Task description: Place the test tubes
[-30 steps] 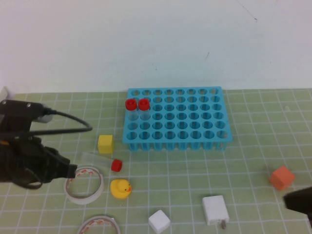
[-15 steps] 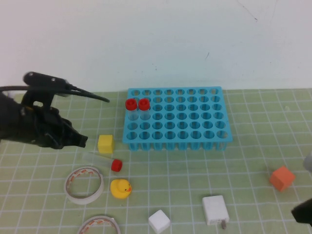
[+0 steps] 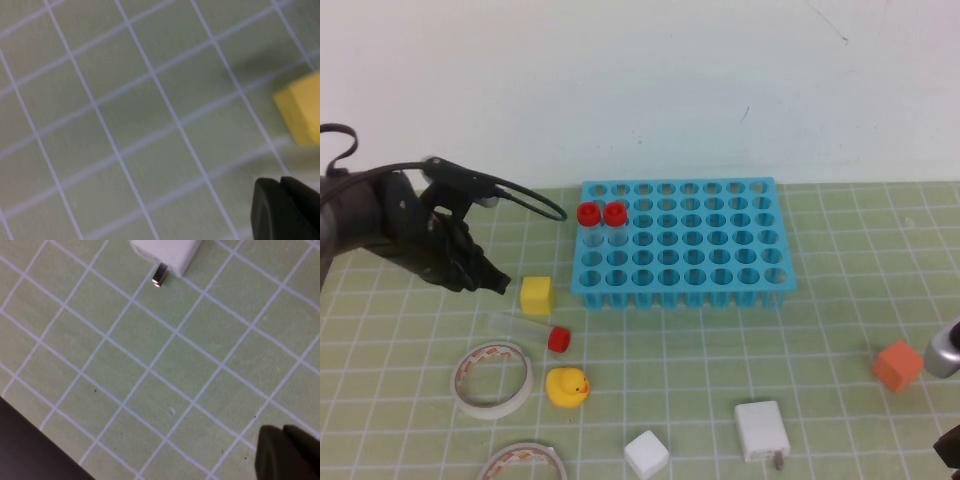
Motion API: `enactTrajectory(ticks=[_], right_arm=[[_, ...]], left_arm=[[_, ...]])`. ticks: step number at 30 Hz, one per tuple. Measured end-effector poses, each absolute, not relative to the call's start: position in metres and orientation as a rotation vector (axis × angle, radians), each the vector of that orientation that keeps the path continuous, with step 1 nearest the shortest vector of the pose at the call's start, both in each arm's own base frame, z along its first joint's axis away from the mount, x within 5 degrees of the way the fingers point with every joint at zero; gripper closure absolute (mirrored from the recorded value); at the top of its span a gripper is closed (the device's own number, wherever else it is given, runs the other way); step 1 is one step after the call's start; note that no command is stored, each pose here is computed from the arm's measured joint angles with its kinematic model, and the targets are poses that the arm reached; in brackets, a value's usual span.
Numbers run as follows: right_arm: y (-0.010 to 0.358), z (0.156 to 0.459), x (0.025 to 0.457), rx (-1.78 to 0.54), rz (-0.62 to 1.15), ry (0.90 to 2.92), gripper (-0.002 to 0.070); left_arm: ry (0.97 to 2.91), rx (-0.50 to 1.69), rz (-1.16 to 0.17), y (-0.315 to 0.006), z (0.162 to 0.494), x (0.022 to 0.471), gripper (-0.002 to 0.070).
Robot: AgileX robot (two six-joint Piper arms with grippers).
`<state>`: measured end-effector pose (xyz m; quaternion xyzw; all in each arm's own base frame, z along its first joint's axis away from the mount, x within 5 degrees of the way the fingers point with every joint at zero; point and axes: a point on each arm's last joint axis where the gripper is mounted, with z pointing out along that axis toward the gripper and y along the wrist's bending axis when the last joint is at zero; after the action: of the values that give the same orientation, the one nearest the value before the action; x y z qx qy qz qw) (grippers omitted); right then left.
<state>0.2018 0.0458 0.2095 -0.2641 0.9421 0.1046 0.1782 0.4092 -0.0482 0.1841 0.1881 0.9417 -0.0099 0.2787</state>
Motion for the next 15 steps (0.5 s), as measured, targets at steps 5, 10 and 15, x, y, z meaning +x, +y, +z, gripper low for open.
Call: enactTrajectory(ticks=[5,10,15], right_arm=[[0.046,0.209,0.202,-0.747,0.296,2.665,0.0678],[0.046,0.210,0.202,-0.746,0.295,2.663,0.0678],[0.046,0.210,0.203,-0.738,0.293,2.657,0.0678]], left_arm=[[2.539,0.550,0.017,-0.048,0.165,0.434,0.0676],[2.621,0.519,0.018,-0.048,0.146,0.440,0.0676],[2.674,0.510,0.002,-0.048,0.139,0.438,0.0676]])
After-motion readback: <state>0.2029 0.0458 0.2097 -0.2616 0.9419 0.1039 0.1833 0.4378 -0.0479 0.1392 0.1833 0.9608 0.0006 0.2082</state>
